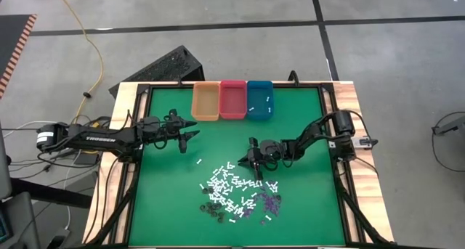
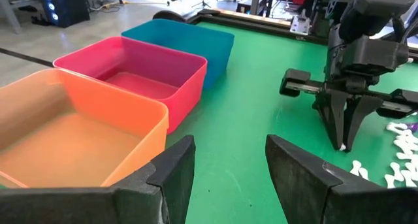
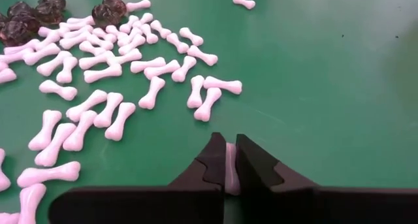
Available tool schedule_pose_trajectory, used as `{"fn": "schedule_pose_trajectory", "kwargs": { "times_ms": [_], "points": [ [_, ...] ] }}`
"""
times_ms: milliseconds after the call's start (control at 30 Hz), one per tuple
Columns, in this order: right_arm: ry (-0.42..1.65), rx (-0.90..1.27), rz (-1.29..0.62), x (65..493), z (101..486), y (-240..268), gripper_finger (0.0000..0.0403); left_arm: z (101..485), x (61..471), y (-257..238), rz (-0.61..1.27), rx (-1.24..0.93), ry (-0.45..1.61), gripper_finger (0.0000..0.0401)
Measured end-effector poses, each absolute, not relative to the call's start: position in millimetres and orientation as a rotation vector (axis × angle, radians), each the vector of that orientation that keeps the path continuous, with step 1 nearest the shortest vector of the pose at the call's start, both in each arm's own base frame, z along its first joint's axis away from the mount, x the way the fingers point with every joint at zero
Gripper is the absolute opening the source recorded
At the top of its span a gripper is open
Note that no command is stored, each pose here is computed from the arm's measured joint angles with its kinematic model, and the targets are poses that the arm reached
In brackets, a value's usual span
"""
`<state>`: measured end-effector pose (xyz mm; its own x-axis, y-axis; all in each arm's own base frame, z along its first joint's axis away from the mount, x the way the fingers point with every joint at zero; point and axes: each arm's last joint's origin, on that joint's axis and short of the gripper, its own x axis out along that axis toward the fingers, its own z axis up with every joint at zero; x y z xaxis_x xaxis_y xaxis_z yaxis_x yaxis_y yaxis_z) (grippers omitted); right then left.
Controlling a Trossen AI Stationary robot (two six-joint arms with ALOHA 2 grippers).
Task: Sort Halloween decoration
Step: Put the white bone toy into the blue bin
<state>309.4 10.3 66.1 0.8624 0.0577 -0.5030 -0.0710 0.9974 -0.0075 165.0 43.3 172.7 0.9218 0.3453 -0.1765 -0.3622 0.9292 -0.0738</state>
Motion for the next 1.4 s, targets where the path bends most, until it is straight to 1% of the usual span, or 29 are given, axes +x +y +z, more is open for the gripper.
{"fn": "schedule_pose_trajectory", "kwargs": {
  "times_ms": [167, 433, 567, 767, 900, 1067, 1200, 1300, 1400],
  "points": [
    [0.478, -0.034, 0.047, 309, 90, 0, 0.0045, 173, 165, 43, 0.364, -0.099, 0.163, 0.0178],
    [0.435, -0.064, -0.041, 303, 126, -24, 0.0044, 172, 165, 43, 0.363, -0.092, 0.171, 0.0178],
    [0.379, -0.093, -0.090, 298, 146, -40, 0.0044, 172, 165, 43, 0.363, -0.092, 0.173, 0.0178],
    [0.298, -0.127, -0.203, 285, 175, -71, 0.0044, 171, 165, 43, 0.364, -0.098, 0.177, 0.0178],
    [0.255, -0.127, -0.327, 272, 191, -97, 0.0044, 171, 165, 43, 0.364, -0.098, 0.177, 0.0178],
    [0.274, -0.112, -0.504, 254, 196, -130, 0.0044, 171, 165, 43, 0.364, -0.099, 0.177, 0.0178],
    [0.339, -0.019, -0.582, 242, 188, -148, 0.0048, 171, 165, 43, 0.364, -0.099, 0.177, 0.0178],
    [0.381, 0.021, -0.610, 237, 183, -155, 0.0064, 171, 165, 43, 0.364, -0.099, 0.177, 0.0178],
    [0.407, 0.031, -0.613, 236, 179, -157, 0.0091, 172, 165, 43, 0.364, -0.100, 0.177, 0.0178]
  ]
}}
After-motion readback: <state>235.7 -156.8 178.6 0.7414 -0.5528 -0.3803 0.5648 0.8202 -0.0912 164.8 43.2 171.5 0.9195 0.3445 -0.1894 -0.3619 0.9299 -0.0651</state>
